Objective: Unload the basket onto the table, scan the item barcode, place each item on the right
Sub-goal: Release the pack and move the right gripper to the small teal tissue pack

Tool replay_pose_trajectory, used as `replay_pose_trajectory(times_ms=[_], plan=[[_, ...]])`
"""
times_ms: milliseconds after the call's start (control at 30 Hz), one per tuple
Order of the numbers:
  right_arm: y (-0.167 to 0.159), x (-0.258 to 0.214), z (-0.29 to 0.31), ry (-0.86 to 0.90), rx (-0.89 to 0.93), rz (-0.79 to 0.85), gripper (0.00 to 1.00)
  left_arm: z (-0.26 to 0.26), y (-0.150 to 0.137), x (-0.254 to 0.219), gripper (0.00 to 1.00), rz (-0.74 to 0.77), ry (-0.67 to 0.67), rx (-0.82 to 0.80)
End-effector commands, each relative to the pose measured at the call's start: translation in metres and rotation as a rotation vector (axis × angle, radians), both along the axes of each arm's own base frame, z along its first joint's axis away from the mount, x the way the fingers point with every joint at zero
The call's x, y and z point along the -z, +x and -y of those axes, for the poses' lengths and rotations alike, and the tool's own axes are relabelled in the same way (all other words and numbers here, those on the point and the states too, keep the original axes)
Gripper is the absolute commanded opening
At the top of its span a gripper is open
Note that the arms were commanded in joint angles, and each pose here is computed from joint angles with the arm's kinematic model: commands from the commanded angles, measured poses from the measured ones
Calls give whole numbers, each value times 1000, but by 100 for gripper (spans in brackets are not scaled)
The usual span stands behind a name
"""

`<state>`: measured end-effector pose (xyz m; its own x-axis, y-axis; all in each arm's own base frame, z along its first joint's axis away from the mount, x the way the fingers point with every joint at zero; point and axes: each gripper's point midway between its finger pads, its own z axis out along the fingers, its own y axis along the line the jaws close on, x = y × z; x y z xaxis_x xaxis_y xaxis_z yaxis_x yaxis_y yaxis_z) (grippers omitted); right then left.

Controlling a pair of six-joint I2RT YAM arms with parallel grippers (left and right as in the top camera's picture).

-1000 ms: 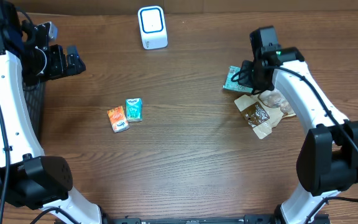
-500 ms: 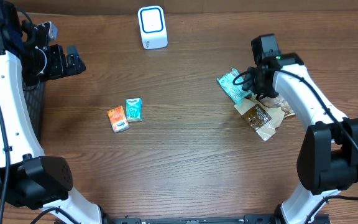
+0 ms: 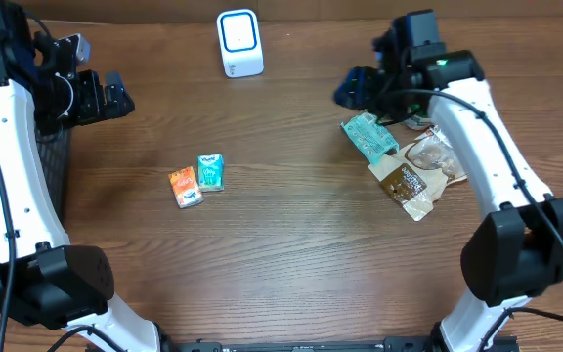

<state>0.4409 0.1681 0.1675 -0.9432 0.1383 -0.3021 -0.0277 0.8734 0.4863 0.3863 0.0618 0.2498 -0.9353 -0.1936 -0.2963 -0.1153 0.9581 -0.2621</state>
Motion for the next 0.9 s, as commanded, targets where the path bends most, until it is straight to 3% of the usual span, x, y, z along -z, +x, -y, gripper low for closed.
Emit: replay_pose_trajectory(times_ms=[0, 33, 100, 133, 167, 200, 267, 667, 867], plan=[[-23, 17, -59, 126, -151, -79, 93, -1, 1, -4, 99, 16, 8, 12], [-26, 24, -74, 126, -180, -84, 98, -1, 1, -4, 100, 16, 8, 12], [-31, 35, -93, 123, -221, -89, 98, -1, 1, -4, 100, 16, 8, 12], [-34, 42, -105, 122, -240, -98, 91, -1, 1, -4, 100, 16, 8, 12], [-37, 49, -114, 123, -246, -109, 77, -1, 1, -4, 100, 16, 8, 12], [-40, 56, -124, 125, -249, -125, 68, -1, 1, -4, 99, 16, 8, 12], [-46, 68, -142, 127, -266, -142, 55, -1, 1, -4, 100, 16, 8, 12], [-75, 121, -217, 67, -267, -152, 41, -1, 1, -4, 100, 16, 8, 12], [-84, 138, -235, 54, -258, -157, 41, -1, 1, -4, 100, 16, 8, 12]])
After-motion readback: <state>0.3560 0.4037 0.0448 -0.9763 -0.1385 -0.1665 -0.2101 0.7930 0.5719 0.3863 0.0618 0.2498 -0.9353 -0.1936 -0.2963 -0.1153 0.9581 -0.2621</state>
